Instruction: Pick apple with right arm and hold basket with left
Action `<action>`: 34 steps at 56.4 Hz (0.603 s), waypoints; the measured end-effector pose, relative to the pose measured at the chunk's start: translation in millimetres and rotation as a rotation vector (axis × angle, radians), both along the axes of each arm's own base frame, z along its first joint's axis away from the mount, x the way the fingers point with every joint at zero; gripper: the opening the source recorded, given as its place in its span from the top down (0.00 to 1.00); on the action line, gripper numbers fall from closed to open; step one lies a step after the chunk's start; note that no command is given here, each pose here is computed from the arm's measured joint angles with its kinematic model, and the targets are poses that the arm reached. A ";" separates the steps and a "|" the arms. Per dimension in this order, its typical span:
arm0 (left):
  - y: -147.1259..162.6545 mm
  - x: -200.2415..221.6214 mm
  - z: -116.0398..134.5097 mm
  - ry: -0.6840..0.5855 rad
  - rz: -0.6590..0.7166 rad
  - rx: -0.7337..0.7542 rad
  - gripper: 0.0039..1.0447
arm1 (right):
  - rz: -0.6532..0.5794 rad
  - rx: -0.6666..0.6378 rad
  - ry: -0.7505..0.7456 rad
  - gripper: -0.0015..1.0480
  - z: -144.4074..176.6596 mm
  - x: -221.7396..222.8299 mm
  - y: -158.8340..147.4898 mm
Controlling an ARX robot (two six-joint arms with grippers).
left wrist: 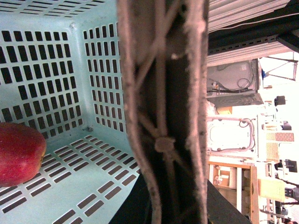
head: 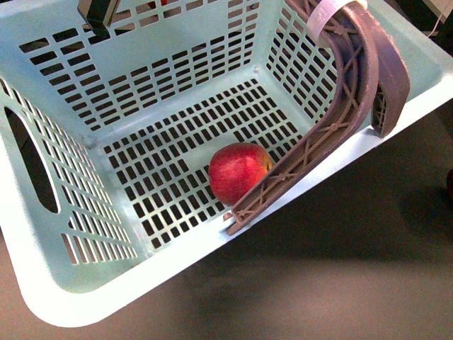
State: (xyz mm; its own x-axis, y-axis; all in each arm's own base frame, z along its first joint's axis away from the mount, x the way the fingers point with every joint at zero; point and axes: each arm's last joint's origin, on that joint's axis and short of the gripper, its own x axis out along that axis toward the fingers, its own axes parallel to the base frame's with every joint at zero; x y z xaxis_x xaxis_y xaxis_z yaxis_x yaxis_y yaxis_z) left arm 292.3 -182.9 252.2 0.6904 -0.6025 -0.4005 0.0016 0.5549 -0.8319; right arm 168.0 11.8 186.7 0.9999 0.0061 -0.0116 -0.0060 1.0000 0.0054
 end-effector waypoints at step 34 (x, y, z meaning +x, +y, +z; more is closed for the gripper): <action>-0.1 -0.1 0.0 0.001 -0.001 -0.001 0.94 | -0.003 0.000 -0.016 0.98 -17.5 -34.7 -11.4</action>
State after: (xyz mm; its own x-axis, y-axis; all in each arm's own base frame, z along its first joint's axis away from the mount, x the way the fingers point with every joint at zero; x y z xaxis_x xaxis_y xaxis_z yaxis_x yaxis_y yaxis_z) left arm 292.2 -183.1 252.2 0.6894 -0.6036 -0.4004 0.0016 0.5541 -0.8324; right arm 133.4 0.4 169.2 1.0000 0.0031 0.0040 -0.0031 1.0000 0.0055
